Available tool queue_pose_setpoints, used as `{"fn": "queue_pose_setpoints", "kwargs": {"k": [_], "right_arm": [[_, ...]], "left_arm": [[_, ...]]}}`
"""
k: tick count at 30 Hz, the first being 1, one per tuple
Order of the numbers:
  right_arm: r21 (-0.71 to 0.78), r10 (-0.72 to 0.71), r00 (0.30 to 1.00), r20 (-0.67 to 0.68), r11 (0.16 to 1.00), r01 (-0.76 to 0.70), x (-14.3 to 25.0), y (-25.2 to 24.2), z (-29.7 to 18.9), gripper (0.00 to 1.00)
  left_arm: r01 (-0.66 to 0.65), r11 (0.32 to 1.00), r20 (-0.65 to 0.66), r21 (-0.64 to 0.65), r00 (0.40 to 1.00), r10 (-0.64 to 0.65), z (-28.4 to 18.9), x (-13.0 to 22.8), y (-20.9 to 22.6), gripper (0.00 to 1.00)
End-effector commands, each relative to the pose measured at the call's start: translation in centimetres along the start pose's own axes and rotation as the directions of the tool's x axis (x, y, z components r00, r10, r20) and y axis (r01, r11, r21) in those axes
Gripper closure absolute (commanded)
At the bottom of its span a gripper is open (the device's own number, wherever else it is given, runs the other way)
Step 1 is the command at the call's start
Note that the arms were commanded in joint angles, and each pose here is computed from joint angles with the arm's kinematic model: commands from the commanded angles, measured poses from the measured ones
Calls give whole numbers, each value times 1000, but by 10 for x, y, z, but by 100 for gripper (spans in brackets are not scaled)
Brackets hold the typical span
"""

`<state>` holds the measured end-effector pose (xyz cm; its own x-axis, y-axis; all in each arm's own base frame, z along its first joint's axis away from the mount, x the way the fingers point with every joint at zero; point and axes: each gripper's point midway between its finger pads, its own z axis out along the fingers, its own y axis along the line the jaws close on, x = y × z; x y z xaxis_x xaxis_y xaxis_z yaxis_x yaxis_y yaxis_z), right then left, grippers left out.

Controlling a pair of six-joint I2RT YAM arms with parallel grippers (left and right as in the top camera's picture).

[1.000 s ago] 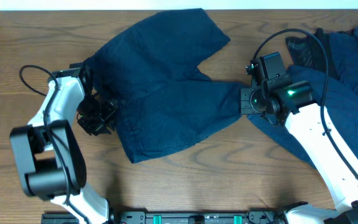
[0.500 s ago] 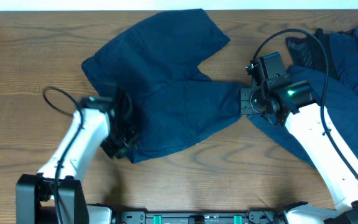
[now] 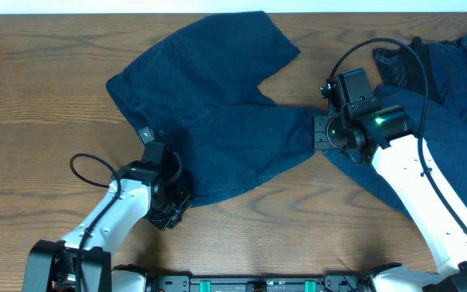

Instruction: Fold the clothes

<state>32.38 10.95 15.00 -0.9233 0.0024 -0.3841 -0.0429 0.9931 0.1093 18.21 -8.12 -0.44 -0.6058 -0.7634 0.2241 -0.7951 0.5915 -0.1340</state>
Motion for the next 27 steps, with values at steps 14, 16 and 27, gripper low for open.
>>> {"fn": "queue_pose_setpoints", "kwargs": {"k": [14, 16, 27], "right_arm": [[14, -17, 1000, 2, 1000, 17, 0, -1, -2, 92], [22, -17, 1000, 2, 1000, 17, 1, -2, -1, 92], [30, -17, 1000, -11, 999, 18, 5, -4, 2, 93]], "left_arm": [[-14, 995, -26, 97, 1000, 16, -7, 8, -14, 59], [-63, 990, 12, 123, 998, 62, -13, 5, -18, 59], [-57, 996, 137, 69, 989, 47, -20, -14, -7, 36]]}}
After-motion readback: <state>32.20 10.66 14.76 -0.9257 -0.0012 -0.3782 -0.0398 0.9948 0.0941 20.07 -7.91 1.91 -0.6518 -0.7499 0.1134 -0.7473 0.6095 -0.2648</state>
